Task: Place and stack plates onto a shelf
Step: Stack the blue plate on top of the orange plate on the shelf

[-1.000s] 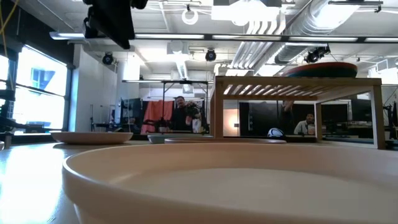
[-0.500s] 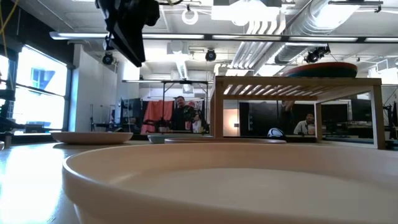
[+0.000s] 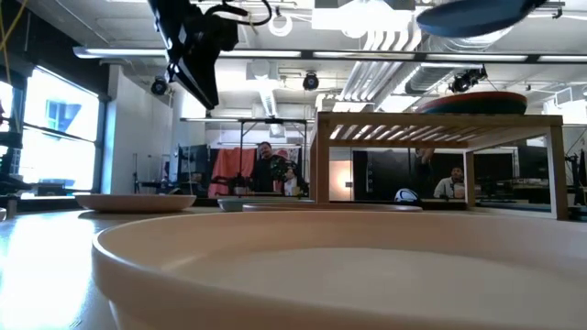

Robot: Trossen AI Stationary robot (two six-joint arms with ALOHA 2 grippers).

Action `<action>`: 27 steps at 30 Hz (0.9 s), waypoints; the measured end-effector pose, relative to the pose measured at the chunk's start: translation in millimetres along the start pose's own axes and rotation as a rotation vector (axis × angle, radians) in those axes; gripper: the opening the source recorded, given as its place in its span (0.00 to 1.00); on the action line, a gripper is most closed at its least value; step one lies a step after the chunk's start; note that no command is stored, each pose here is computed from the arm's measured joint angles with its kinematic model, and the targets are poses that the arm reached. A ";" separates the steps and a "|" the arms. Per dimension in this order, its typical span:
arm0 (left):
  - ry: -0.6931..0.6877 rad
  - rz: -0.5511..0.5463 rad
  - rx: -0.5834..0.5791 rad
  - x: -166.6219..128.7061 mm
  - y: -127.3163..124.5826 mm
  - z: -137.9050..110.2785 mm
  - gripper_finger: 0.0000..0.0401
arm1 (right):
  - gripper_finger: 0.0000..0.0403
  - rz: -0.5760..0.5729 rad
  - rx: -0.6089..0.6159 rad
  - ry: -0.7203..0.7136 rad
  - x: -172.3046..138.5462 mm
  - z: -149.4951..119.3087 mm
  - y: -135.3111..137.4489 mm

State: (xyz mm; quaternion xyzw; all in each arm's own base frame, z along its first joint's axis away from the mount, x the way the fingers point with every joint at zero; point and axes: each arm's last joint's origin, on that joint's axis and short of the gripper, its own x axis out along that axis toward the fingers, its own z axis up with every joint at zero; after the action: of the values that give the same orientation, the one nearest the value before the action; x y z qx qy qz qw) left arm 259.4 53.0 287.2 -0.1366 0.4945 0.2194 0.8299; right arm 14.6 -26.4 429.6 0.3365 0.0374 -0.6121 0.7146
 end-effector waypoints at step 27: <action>-0.011 0.046 0.075 3.4 26.5 8.0 0.25 | 0.00 -0.236 0.632 -0.040 82.1 -108.8 -21.8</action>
State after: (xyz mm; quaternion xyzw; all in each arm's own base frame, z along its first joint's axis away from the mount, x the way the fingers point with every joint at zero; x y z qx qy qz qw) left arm 253.6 80.3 287.8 -0.0925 0.5007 0.2206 0.8319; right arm 54.4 -39.4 298.1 0.5229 -0.1293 -0.6784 0.4996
